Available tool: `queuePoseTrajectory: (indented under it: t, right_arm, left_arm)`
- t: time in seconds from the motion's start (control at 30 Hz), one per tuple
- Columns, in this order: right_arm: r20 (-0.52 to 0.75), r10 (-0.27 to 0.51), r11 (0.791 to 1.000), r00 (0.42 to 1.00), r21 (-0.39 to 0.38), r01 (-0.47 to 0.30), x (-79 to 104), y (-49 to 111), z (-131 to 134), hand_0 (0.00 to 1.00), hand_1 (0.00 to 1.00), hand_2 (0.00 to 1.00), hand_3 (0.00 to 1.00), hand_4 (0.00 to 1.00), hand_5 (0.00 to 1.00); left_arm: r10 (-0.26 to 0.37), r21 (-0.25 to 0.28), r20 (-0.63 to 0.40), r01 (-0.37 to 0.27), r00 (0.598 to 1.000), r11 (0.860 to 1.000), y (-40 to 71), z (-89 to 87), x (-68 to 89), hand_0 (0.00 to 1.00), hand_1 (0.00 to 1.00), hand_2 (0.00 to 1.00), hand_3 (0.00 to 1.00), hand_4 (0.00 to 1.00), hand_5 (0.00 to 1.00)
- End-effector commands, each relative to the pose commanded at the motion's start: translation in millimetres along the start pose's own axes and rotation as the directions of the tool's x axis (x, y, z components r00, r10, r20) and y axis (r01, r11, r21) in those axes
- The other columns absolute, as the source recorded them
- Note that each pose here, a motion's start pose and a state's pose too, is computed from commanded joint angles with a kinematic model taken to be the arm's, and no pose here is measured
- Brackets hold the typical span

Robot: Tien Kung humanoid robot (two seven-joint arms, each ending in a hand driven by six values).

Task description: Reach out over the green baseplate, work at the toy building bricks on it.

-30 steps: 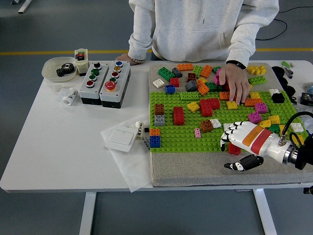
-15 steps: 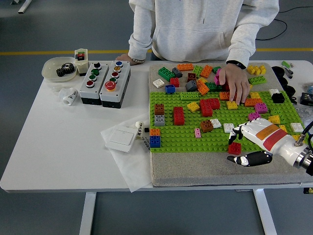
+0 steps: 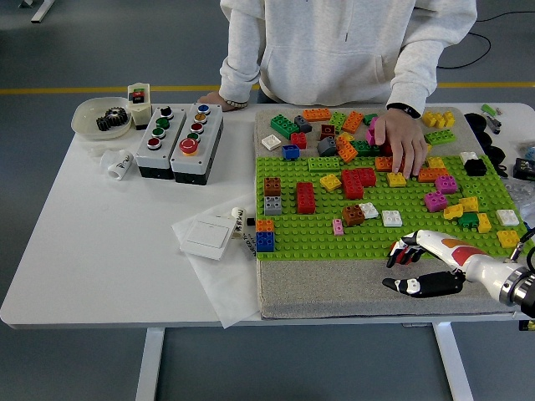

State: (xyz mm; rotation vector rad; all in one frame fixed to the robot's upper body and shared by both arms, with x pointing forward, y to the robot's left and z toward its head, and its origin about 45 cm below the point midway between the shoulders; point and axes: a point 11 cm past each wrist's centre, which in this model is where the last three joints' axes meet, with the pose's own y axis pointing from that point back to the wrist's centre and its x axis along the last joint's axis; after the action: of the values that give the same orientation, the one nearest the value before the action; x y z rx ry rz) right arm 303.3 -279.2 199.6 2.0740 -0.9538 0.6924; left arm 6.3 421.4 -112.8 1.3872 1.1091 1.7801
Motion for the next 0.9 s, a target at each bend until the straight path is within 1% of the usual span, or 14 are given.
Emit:
queuePoseTrajectory:
  t: [0.03,0.07,0.37,0.47,0.83,0.9]
  right_arm:
    - [0.01,-0.005,1.0,1.0,-0.004,0.005,-1.1,0.2,0.2,0.63,0.634,0.704,0.547,0.832,0.531]
    - [0.014,-0.008,1.0,1.0,-0.006,0.008,-1.6,0.3,0.3,0.656,0.649,0.714,0.548,0.831,0.542]
    - [0.031,-0.012,1.0,0.999,-0.011,0.012,-3.3,0.8,0.8,0.656,0.655,0.716,0.549,0.832,0.545]
    - [0.037,-0.013,0.999,0.999,-0.029,0.014,-5.1,-1.3,7.0,0.666,0.658,0.714,0.55,0.833,0.55]
    - [0.046,-0.019,0.998,0.999,-0.051,0.021,-9.3,-3.3,16.0,0.667,0.658,0.714,0.55,0.833,0.547]
    - [0.046,-0.022,0.998,0.999,-0.055,0.025,-10.2,-3.6,17.5,0.661,0.657,0.714,0.551,0.832,0.559]
  left_arm:
    - [0.0,-0.001,0.0,0.0,1.0,1.0,0.0,0.4,-0.1,0.782,0.815,0.865,0.763,0.78,0.693]
    - [-0.001,-0.001,0.0,0.001,1.0,1.0,0.0,0.5,-0.1,0.782,0.813,0.864,0.764,0.781,0.693]
    - [-0.003,-0.006,-0.001,0.003,1.0,1.0,0.2,2.9,-0.8,0.782,0.813,0.864,0.763,0.781,0.693]
    - [-0.004,-0.008,-0.001,0.004,1.0,1.0,0.4,4.1,-1.5,0.782,0.813,0.863,0.764,0.78,0.693]
    - [-0.005,-0.012,-0.003,0.005,1.0,1.0,0.6,5.6,-2.2,0.782,0.813,0.864,0.763,0.78,0.693]
    - [-0.006,-0.012,-0.004,0.006,1.0,1.0,0.6,5.8,-2.3,0.782,0.813,0.863,0.764,0.78,0.695]
